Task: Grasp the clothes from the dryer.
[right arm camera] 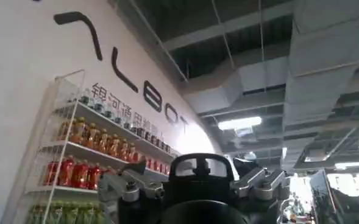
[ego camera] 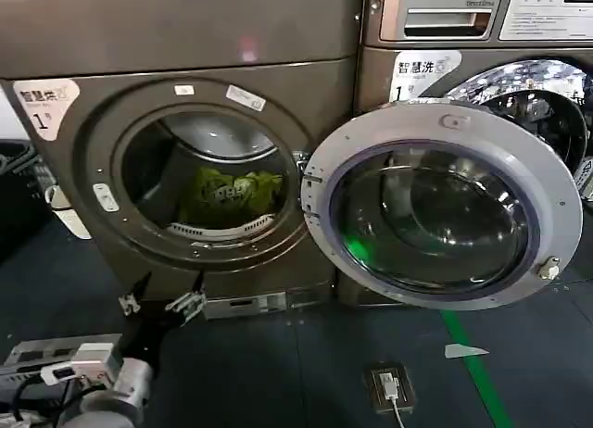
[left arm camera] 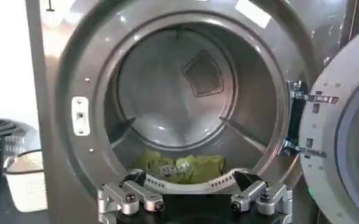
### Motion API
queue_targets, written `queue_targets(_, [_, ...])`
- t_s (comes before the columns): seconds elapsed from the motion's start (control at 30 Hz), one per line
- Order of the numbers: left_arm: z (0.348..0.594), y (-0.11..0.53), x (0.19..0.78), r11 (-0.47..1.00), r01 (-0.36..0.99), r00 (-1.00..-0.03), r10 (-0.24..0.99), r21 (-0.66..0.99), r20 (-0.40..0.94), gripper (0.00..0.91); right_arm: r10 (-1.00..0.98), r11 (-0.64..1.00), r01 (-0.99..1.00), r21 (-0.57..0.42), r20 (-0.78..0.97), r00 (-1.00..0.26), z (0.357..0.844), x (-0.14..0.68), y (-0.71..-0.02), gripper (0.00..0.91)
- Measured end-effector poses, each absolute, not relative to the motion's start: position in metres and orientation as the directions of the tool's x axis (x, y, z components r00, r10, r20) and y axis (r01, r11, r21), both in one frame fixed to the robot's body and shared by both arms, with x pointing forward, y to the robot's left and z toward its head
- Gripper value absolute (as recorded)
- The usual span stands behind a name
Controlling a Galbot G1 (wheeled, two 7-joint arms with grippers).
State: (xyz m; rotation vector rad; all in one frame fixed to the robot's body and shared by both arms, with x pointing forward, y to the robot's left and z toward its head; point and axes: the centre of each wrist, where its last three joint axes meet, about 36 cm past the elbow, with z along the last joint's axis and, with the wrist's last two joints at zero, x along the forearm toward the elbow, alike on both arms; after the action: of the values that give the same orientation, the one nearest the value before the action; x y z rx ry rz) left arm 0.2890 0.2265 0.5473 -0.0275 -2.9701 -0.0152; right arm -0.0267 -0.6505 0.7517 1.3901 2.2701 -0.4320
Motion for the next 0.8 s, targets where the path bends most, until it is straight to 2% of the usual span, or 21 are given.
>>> queue_targets(0.8, [0.5446,0.2279,0.291,1.0,0.011,-0.985,0.009,0.011,0.174,0.907,0.748,0.456,0.889,-0.039,-0.524,-0.407,0.7487,-0.0253,-0.6497,0.907])
